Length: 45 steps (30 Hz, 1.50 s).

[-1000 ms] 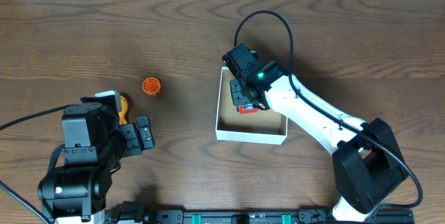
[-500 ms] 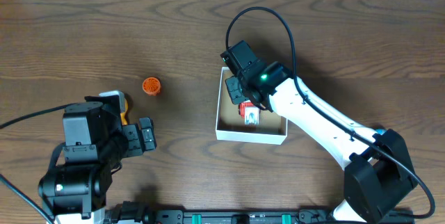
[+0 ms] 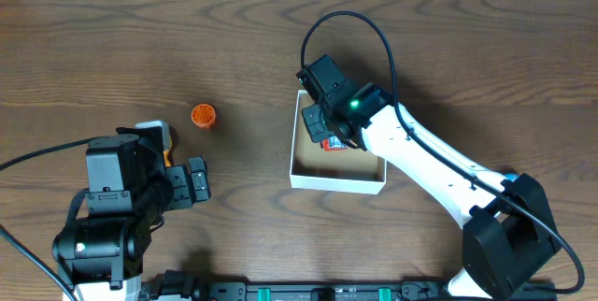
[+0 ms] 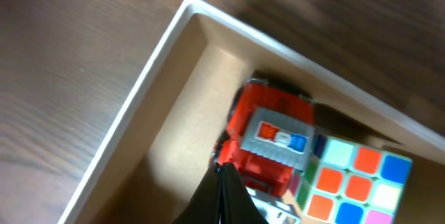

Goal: Pack container
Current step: 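Adjust the truck inside the box with the right gripper and release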

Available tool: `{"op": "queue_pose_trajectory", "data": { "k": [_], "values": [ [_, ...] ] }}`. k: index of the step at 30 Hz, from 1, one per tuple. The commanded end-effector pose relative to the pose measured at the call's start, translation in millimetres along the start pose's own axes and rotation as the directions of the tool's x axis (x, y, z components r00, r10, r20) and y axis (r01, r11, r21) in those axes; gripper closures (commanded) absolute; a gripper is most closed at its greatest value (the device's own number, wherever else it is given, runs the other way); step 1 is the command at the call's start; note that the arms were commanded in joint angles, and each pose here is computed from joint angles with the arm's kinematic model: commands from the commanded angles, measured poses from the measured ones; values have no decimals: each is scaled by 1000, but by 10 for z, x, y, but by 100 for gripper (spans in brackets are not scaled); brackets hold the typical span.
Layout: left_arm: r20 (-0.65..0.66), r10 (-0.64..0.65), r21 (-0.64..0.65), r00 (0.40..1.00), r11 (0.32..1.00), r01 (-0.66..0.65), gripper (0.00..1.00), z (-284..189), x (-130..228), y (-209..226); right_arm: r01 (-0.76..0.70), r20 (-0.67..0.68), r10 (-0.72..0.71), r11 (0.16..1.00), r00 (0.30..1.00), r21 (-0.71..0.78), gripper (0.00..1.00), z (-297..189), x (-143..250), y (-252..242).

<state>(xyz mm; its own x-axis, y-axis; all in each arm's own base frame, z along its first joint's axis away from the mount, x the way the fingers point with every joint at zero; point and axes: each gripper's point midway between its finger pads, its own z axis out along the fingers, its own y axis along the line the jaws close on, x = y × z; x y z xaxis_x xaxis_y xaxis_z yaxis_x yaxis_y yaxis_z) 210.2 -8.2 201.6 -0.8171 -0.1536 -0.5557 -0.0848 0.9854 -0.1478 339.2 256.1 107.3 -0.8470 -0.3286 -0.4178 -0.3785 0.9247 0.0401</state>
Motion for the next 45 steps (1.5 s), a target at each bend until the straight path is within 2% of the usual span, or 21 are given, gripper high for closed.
{"op": "queue_pose_trajectory", "data": {
  "k": [1, 16, 23, 31, 40, 42, 45],
  "values": [
    [-4, 4, 4, 1000, 1000, -4, 2, 2, 10, -1, 28, 22, -27, 998, 999, -54, 98, -90, -56, 161],
    [-4, 4, 4, 1000, 1000, -4, 2, 2, 10, -1, 53, -74, -55, 998, 996, -26, 99, 392, 146, 221],
    [-4, 4, 4, 1000, 1000, -4, 2, 2, 10, -1, -33, -54, 38, 995, 998, 97, 99, 446, 126, 21],
    [-4, 4, 4, 1000, 1000, -4, 2, 2, 11, -1, -192, -2, 199, 951, 980, 244, 99, 405, 138, -255],
    [-4, 4, 4, 1000, 1000, -4, 2, 2, 11, -1, -211, 1, 216, 954, 976, 215, 98, 421, 107, -231],
    [-4, 4, 4, 1000, 1000, -4, 2, 2, 11, -1, -192, -15, 198, 963, 980, 189, 92, 430, 118, -176],
    [-4, 4, 4, 1000, 1000, -4, 2, 2, 11, -1, -174, -31, 180, 974, 983, 144, 90, 443, 119, -94]
  ]
}}
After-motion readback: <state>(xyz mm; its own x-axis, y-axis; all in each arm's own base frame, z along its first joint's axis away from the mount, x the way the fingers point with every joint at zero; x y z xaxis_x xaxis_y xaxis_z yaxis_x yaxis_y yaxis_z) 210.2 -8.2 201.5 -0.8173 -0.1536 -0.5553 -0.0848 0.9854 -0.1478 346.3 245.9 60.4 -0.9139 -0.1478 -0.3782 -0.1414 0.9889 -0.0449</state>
